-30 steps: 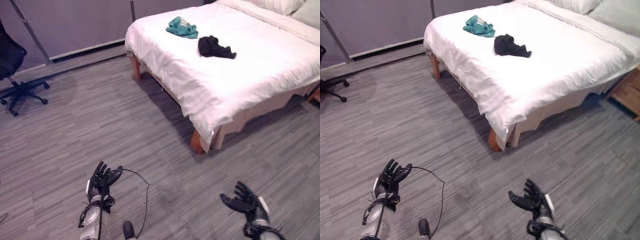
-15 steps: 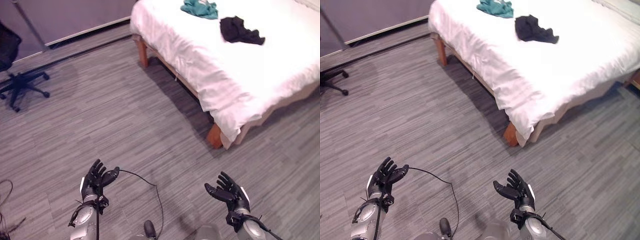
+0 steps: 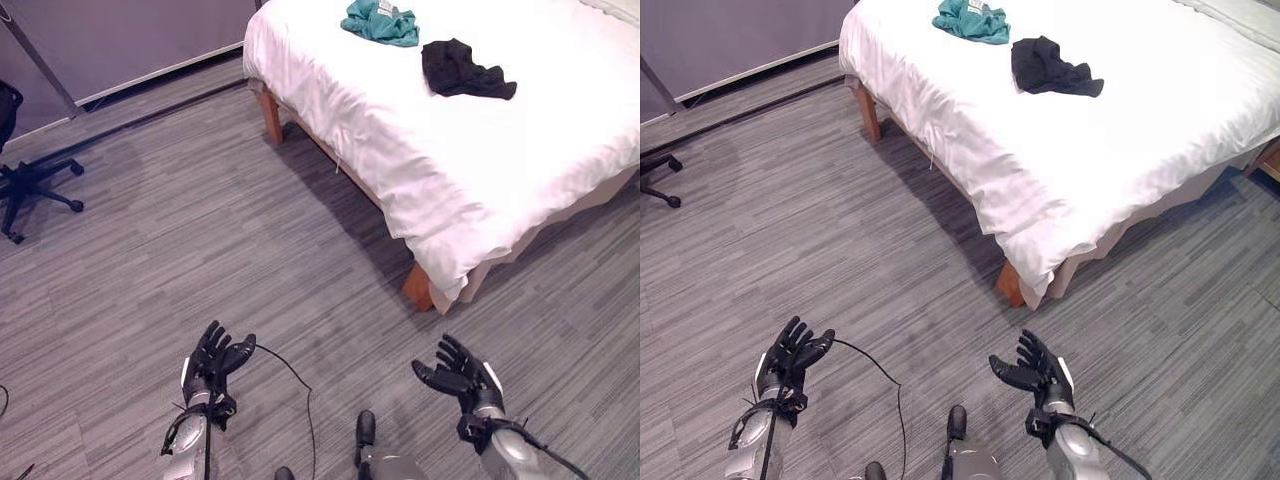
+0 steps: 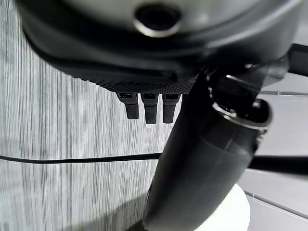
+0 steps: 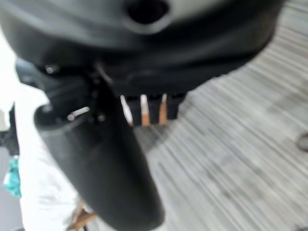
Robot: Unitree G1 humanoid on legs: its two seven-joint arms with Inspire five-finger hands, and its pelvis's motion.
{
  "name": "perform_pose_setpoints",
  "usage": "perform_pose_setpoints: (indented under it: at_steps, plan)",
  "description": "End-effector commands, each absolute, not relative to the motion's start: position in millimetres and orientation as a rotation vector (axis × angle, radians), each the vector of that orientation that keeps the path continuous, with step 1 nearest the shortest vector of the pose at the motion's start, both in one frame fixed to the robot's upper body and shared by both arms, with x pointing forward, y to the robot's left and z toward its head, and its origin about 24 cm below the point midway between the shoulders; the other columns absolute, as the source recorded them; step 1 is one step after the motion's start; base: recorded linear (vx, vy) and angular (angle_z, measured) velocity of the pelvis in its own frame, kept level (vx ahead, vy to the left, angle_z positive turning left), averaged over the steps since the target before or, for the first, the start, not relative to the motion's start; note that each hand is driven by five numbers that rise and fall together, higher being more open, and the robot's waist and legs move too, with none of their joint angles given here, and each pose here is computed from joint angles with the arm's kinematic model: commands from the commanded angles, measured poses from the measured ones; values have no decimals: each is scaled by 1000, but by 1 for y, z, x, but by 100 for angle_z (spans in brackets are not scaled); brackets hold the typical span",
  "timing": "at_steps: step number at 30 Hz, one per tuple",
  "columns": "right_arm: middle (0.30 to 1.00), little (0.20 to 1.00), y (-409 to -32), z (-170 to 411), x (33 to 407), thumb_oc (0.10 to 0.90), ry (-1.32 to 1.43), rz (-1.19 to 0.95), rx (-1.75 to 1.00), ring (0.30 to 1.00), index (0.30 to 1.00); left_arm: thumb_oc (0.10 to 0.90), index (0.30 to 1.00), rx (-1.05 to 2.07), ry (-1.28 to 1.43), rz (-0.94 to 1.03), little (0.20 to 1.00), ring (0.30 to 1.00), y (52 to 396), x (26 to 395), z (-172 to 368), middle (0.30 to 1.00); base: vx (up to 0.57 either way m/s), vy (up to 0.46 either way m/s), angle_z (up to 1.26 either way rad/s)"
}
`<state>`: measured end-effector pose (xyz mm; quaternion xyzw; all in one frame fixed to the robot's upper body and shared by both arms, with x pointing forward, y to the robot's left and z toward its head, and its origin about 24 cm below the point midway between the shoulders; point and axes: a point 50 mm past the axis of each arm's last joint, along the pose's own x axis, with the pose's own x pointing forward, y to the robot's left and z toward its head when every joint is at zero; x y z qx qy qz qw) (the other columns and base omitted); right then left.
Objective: Pick up bed clothes into laundry basket.
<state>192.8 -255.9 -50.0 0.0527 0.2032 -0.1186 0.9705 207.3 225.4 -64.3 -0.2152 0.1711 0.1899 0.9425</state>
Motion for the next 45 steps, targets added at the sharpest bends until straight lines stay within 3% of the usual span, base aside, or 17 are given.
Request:
perform_pose_setpoints:
  at_steps: [1,16,29,33,45]
  plan:
    - [900,900,-261,-35,197,800,304,-240,77,900,900,800,900,-389,163,388,900,900,250,221,-33,900,48,-47,11]
    - [900,900,-260,-35,196,800,307,-233,77,900,900,800,900,-380,140,390,900,900,252,232,-26,900,5,-47,3]
    - [900,900,-260,-30,199,800,274,-233,96,900,900,800,900,-395,174,324,900,900,233,230,-32,900,29,-25,-6]
    - [900,900,-268,-28,196,800,263,-274,124,900,900,800,900,-354,199,394,900,900,254,210,-33,900,-38,37,2]
    - [900,900,-251,-35,201,800,258,-296,232,900,900,800,900,-332,186,336,900,900,236,231,-28,900,-64,39,12]
